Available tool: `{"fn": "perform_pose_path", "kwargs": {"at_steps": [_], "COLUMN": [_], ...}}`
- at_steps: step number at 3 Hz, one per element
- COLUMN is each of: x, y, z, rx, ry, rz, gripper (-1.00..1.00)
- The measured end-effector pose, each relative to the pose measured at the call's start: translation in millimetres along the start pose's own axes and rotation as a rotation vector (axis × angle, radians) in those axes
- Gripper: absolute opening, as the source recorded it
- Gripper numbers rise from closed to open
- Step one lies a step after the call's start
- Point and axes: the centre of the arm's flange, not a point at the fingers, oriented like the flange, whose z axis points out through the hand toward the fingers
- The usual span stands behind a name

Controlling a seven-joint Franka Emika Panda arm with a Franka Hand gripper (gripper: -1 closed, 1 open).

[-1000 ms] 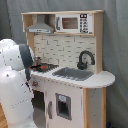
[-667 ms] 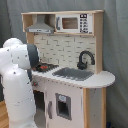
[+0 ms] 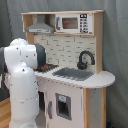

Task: Play with the kitchen

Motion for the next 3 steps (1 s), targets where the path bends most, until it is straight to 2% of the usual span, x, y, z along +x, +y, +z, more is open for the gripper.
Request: {"fn": "perform_pose_path", "kwargs": {"at_steps": [1,2,3], "x": [5.3,20.6,42.8], "y": [-6.4,-19.4,-39.1], "z": [6.3,7.9,5.9], "rx": [0.014,0.011,0.007], "ry": [-0.006,-0.013,-0.012], "rz": [0.027,0.035,0.061], "gripper": [-1.00,-1.00,-1.00]}}
